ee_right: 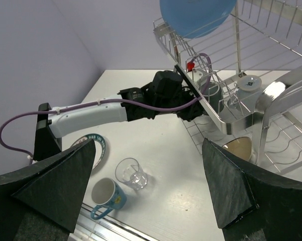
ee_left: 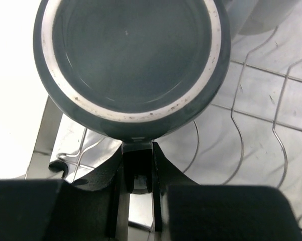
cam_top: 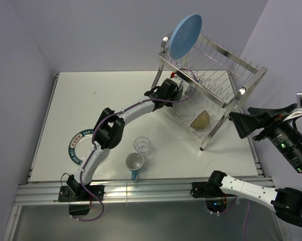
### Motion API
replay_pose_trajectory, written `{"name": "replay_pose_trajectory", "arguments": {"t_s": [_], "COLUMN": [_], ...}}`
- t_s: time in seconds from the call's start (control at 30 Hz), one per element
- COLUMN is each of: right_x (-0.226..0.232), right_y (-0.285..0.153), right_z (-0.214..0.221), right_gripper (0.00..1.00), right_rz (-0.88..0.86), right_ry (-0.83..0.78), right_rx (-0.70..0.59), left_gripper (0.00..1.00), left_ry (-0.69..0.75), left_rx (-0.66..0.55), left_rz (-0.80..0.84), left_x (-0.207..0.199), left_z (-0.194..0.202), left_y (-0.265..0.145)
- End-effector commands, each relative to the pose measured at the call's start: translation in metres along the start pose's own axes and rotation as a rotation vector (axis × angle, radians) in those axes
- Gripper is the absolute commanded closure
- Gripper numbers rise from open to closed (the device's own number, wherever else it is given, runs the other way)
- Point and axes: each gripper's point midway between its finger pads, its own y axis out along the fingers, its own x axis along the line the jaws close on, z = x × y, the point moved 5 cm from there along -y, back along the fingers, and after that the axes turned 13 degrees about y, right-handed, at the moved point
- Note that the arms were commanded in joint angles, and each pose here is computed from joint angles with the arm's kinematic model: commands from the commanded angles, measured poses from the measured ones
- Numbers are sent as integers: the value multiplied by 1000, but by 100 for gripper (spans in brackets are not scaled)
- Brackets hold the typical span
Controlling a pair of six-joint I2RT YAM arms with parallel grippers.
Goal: Load the mixed dishes into the dish rack
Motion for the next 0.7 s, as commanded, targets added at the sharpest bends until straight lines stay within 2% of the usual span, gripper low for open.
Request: {"name": "replay_pose_trajectory", "arguments": {"t_s": [0.0,0.07,0.1,0.17,0.2,0.23,0.43,0.67], "right_x": [6,7,6,6,5,5,4,1], "right_y": [8,9,8,10,8,8,9,8], "right_z": [1,3,3,4,3,3,4,3], "right_gripper": [7,7,7,7,7,7,6,6], "right_rz": [-7,-9,-10,-10,-13,-13,-14,-9], "right_ry": [-17,-19,-19,-22,-21,-21,-31,-31], "right_rx": [10,16,14,14,7,4,-3,-16], "left_gripper": [100,91,78,62,49,45,27,25], "left_ry": [-8,-11,-15,-17,-20,-21,-29,-37], "left_rx": [-153,-164,-166,-158,-156,-149,-149,-128], "left_rz": [-53,-58,-60,-71,-75,-81,-109,-121], "left_x": [8,9,9,10,11,12,11,3], "left_z": [-48,-51,-52,-49,-49,-47,-46,-35], "left_y": [-5,-7,-8,-8,-9,-10,-21,-33]}}
